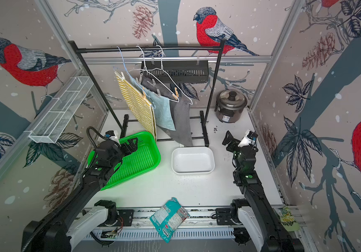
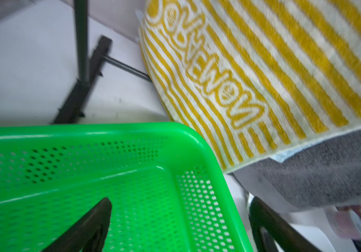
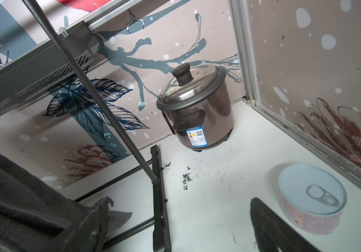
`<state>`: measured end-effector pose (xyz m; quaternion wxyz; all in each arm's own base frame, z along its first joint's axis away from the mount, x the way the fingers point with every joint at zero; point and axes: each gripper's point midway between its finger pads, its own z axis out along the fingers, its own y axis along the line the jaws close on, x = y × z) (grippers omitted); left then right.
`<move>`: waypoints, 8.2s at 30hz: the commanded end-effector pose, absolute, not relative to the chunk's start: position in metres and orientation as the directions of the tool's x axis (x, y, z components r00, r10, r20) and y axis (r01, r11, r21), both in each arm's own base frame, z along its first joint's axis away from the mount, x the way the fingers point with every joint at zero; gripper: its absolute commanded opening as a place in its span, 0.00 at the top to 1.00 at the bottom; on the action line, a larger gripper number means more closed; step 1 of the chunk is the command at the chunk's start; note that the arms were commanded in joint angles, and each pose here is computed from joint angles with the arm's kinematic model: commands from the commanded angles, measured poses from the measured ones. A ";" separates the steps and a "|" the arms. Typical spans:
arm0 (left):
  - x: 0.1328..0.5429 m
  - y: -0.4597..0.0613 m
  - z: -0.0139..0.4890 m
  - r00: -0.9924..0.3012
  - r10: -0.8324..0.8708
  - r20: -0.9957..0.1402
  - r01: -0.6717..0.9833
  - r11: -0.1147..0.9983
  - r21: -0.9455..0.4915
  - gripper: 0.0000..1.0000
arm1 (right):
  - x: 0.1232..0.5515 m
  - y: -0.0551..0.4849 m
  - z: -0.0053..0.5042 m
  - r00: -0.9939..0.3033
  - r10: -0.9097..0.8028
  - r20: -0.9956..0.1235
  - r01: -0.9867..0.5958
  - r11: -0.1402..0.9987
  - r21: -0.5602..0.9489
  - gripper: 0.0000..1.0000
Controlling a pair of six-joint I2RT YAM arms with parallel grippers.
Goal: Remove the clothespins securing towels to the hanger
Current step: Adjust the basket at the center of the board, then pick up the hanger from the clothesline.
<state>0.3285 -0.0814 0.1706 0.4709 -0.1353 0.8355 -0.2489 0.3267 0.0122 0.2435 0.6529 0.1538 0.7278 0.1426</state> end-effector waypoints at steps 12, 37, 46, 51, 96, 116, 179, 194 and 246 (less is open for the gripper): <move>0.335 -0.186 0.154 -0.764 -0.356 -0.538 0.164 0.699 -0.696 0.03 | 0.336 0.052 0.249 -0.197 0.320 -0.927 -0.021 0.944 0.330 0.00; 0.300 -0.249 0.109 -0.884 -0.170 -0.436 0.198 0.709 -0.677 0.03 | 0.339 0.047 0.249 -0.199 0.291 -0.936 0.009 0.955 0.295 0.00; 0.263 -0.283 0.110 -0.906 -0.091 -0.413 0.238 0.697 -0.677 0.03 | 0.341 0.049 0.247 -0.207 0.289 -0.935 0.004 0.955 0.295 0.00; 0.242 -0.304 0.106 -0.922 -0.042 -0.386 0.258 0.677 -0.689 0.03 | 0.342 0.050 0.246 -0.210 0.289 -0.934 0.001 0.955 0.296 0.00; 0.268 -0.193 0.290 -0.620 -0.434 -0.654 0.223 0.701 -0.678 0.03 | 0.340 0.100 0.323 -0.243 0.153 -0.958 -0.279 0.935 0.220 0.00; 0.355 -0.126 0.519 -0.273 -0.677 -0.683 0.437 0.546 -0.715 0.07 | 0.329 0.124 0.334 -0.222 0.166 -0.961 -0.345 0.909 0.236 0.00; 0.462 -0.128 0.557 -0.283 -0.770 -0.572 0.539 0.366 -0.759 1.00 | 0.306 0.135 0.359 -0.111 0.169 -0.979 -0.418 0.886 0.201 0.00; 0.438 -0.132 0.588 -0.257 -0.747 -0.613 0.606 0.370 -0.704 1.00 | 0.306 0.138 0.354 -0.117 0.170 -0.978 -0.423 0.883 0.204 0.00; 0.242 -0.218 0.608 -0.168 -0.863 -0.477 0.641 0.272 -0.718 1.00 | 0.294 0.136 0.362 -0.121 0.207 -0.971 -0.398 0.886 0.239 0.00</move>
